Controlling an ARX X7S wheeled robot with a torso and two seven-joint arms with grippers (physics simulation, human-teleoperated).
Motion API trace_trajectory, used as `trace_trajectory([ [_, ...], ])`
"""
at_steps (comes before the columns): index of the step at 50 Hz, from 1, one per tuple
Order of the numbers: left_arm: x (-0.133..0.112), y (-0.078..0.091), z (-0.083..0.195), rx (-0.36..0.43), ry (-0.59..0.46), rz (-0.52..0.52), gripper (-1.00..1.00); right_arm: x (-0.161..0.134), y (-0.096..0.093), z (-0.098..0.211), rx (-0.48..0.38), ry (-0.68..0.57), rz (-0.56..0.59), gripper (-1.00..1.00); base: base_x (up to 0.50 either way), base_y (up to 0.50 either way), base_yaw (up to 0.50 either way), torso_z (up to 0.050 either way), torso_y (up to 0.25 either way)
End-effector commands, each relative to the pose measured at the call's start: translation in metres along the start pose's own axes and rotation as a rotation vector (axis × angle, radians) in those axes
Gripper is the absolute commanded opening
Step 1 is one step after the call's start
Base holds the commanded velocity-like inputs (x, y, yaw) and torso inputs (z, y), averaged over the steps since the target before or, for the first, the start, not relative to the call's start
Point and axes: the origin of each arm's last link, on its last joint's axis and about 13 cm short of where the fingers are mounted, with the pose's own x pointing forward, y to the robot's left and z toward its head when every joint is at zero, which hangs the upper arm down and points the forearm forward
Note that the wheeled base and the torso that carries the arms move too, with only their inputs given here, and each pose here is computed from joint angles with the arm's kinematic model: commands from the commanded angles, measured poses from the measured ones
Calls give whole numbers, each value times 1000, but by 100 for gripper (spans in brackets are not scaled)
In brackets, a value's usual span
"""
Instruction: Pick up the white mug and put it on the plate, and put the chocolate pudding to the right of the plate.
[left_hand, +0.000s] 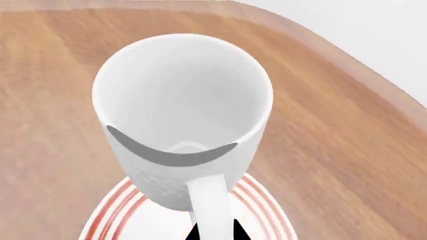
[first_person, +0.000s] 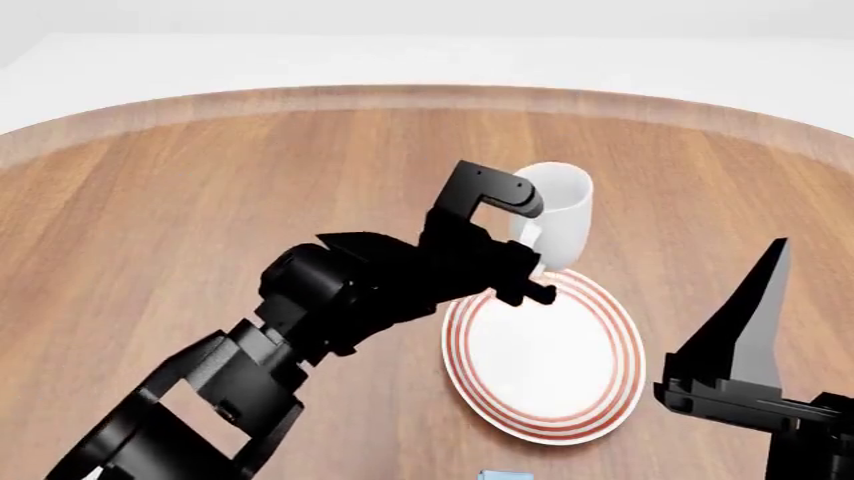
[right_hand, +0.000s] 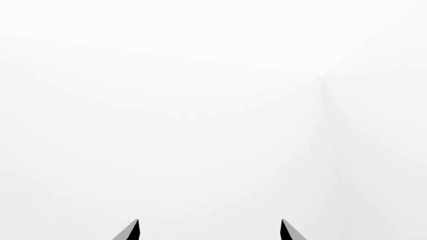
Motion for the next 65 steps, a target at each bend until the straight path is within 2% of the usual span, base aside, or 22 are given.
trace_trajectory([
  [1, 9, 1, -14, -57, 61, 6, -100, 0, 0, 0, -1, 2, -1, 100, 0, 0, 0, 0, 0],
  [5, 13, -1, -22, -43, 109, -1, -100, 0, 0, -1, -1, 2, -1, 100, 0, 0, 0, 0, 0],
  [13, 14, -3, -21, -78, 139, -18, -100, -1, -1, -2, 0, 4, -3, 100, 0, 0, 0, 0, 0],
  [29, 14, 3, -18, -66, 148, 12, -100, -1, -2, -3, 1, 8, -8, 100, 0, 0, 0, 0, 1],
  [35, 14, 8, -33, -77, 186, 44, -100, -1, -2, -3, 2, 8, -10, 100, 0, 0, 0, 0, 0],
  [65, 17, 6, -51, -87, 213, 49, -100, -2, -3, -4, 4, 14, -13, 100, 0, 0, 0, 0, 0],
])
